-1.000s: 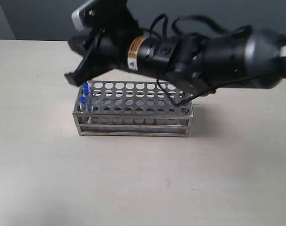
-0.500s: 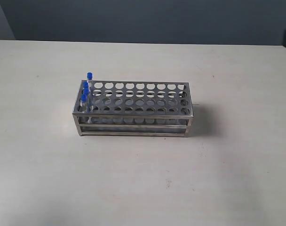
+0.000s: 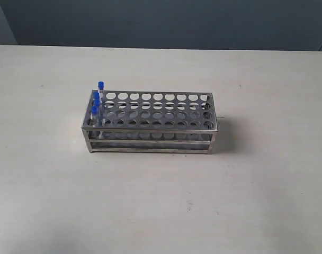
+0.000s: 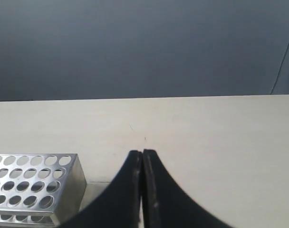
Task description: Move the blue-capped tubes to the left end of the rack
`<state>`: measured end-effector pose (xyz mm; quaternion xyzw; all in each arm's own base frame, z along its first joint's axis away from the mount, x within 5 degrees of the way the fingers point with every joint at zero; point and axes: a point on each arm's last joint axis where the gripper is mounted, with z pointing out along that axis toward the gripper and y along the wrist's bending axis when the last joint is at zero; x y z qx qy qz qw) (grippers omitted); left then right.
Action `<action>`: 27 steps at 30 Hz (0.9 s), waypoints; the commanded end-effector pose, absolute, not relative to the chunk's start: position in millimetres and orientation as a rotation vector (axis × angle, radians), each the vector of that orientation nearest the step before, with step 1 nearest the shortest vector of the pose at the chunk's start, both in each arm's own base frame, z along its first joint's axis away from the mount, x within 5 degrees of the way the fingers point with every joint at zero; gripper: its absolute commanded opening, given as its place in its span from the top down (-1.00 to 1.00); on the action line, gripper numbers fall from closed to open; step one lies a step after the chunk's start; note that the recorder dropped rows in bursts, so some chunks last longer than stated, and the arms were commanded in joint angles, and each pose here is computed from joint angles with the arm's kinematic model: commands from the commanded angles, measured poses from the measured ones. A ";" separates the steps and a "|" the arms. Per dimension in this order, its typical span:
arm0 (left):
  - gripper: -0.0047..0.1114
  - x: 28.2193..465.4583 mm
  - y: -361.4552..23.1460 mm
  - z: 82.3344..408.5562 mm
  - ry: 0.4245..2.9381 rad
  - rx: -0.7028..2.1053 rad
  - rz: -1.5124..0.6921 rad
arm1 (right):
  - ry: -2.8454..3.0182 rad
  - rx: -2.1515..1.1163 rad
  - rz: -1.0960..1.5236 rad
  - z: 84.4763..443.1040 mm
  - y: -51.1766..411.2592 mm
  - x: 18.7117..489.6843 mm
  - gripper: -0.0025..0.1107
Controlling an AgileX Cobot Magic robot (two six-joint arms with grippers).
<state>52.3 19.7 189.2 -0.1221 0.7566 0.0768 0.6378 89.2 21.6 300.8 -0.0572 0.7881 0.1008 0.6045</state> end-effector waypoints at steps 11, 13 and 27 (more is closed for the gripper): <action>0.90 52.0 19.6 189.6 1.724 -0.279 0.172 | 1.634 -0.071 0.048 266.4 6.1 83.4 0.96; 0.90 52.0 19.6 189.6 1.724 -0.279 0.172 | 1.630 -0.038 0.019 255.9 2.6 79.0 0.96; 0.90 52.0 19.6 189.6 1.724 -0.279 0.172 | 1.668 0.120 -0.015 199.2 -5.5 64.7 0.96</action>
